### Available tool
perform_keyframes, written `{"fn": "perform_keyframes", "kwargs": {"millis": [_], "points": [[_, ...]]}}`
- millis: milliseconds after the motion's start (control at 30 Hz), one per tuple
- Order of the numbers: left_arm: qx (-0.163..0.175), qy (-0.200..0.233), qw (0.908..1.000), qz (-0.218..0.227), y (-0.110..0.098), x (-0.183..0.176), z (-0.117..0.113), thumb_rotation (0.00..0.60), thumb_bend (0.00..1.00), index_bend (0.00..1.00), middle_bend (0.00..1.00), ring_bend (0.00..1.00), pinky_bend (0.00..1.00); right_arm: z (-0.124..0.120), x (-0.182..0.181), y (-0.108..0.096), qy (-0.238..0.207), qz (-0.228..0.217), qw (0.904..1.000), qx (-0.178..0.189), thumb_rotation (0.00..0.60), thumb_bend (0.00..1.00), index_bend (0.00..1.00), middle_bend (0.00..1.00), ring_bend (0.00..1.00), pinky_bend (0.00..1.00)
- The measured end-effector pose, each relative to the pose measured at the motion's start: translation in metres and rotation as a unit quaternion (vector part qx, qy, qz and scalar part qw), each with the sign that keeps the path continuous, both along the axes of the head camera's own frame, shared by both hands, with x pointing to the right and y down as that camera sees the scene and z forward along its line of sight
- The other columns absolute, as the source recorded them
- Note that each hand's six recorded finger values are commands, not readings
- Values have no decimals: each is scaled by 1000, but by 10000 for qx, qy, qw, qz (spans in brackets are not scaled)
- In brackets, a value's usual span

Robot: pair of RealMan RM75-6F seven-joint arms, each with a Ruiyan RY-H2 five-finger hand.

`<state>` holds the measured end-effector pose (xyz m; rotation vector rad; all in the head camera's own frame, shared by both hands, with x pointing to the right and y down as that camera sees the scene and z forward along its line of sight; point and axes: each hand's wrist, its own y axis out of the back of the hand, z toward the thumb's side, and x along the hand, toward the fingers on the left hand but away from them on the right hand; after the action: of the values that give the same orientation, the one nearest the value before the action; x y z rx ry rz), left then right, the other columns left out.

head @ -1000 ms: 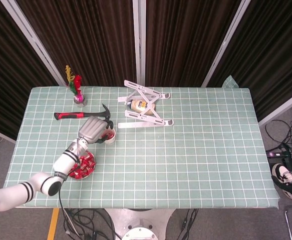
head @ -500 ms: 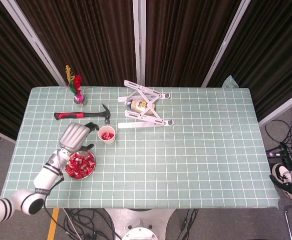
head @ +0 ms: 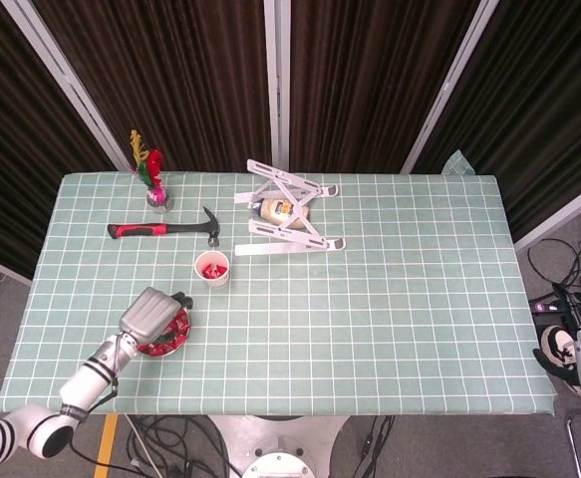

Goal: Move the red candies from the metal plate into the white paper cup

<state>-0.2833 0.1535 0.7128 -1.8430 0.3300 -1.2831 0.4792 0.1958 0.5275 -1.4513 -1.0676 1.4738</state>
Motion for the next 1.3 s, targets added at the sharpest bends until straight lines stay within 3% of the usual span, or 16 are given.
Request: {"fn": "perform_keyframes", "kwargs": {"millis": [233,733,1067,1300], "points": [[-147,-323,9994,45,5,-3,18,600,212,419,471,942,1000,-1,0,0,12,4,10000,2,600,101,84,285,146,424],[-326,-566,9979,-18,12,-19,20,600,216,426,480,943,1000,0,-1,-1,13,9,10000,-20,600,101,84,285,147,425],[-121,-713,9974,57,9,-22,14,600,212,425,480,943,1000,0,-2,-1,10,-10,10000,-17,600,101,84,289,157,431],[-160,-909,9957,95,9,-25,18,600,211,429,481,943,1000,0,-1,0,8,4,10000,-13,600,101,84,289,157,432]]}}
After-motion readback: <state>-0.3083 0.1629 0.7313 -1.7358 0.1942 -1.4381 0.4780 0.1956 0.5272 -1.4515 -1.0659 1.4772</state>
